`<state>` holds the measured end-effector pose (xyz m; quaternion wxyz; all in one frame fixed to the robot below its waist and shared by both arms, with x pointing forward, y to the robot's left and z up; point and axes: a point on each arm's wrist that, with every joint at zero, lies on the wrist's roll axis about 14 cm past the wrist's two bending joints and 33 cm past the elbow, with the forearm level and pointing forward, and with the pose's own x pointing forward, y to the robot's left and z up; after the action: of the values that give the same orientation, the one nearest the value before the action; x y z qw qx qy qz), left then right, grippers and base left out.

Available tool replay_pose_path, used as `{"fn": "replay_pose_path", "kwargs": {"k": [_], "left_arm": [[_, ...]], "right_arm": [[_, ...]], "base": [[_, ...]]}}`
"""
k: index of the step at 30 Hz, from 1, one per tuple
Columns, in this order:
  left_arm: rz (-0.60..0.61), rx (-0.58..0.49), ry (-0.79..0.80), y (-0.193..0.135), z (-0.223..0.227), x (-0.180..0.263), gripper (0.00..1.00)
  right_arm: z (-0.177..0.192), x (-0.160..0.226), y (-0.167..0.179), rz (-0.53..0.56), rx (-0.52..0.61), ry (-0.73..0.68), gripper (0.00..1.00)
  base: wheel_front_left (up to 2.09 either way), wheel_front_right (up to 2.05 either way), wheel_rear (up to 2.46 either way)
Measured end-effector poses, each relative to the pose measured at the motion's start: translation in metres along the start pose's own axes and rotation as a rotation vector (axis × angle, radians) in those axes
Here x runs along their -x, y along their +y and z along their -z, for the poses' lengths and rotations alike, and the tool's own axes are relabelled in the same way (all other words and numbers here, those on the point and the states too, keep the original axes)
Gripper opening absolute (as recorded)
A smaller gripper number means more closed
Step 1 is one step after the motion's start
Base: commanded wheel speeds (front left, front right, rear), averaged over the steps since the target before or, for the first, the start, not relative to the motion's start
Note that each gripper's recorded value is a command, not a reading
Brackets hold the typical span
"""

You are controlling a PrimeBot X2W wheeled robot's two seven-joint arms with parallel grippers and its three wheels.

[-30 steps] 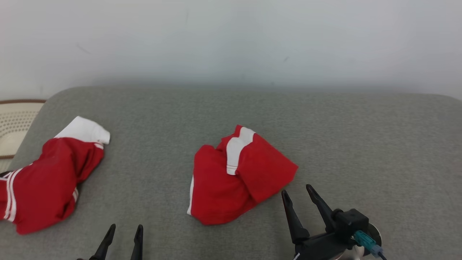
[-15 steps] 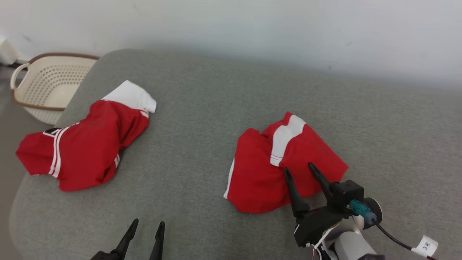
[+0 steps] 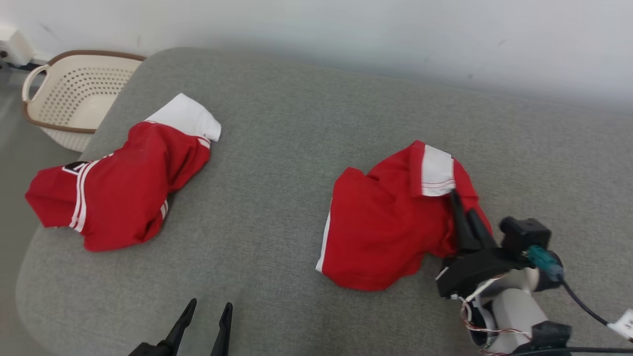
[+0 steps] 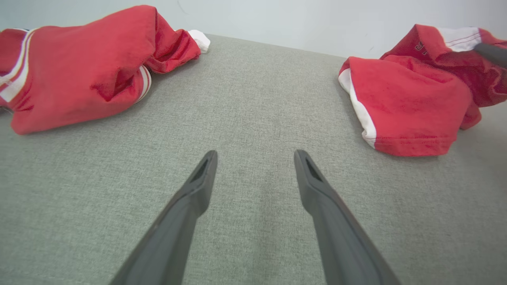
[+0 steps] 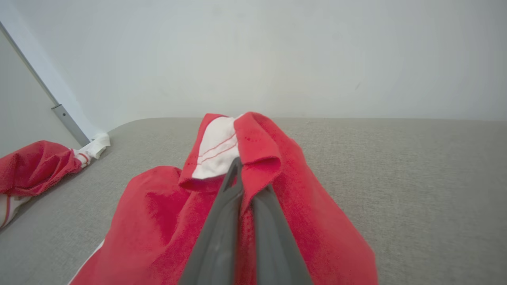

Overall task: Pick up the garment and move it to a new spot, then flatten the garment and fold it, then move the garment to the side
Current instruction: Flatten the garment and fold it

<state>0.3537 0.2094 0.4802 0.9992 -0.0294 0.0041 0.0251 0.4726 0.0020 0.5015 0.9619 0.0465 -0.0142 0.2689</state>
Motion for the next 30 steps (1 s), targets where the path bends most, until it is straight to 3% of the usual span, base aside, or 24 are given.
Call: {"fn": "replay_pose_path", "kwargs": {"k": [7,13,15,20,24,30], "left_arm": [[0.09,0.009,-0.014,-0.027,-0.003,-0.012,1.0],[0.157,0.014,-0.038,-0.049,-0.01,-0.021,1.0],[0.171,0.016,-0.039,-0.054,-0.01,-0.022,1.0],[0.199,0.019,-0.044,-0.063,-0.012,-0.022,1.0],[0.214,0.021,-0.046,-0.068,-0.013,-0.018,1.0],[0.22,0.031,-0.052,-0.071,-0.015,-0.017,1.0]], "right_arm": [[-0.007,0.049,-0.089,0.287,0.022,-0.015,0.0],[0.006,0.087,-0.132,0.428,0.05,0.05,0.0],[0.011,0.099,-0.145,0.476,0.048,0.071,1.0],[-0.005,0.116,-0.164,0.547,0.079,0.039,1.0],[-0.032,0.118,-0.162,0.54,0.122,-0.033,1.0],[-0.03,0.089,-0.076,0.271,0.149,-0.042,1.0]], "base": [[0.0,0.0,0.0],[0.0,0.0,0.0],[0.0,0.0,0.0],[0.0,0.0,0.0],[0.0,0.0,0.0],[0.0,0.0,0.0]]}}
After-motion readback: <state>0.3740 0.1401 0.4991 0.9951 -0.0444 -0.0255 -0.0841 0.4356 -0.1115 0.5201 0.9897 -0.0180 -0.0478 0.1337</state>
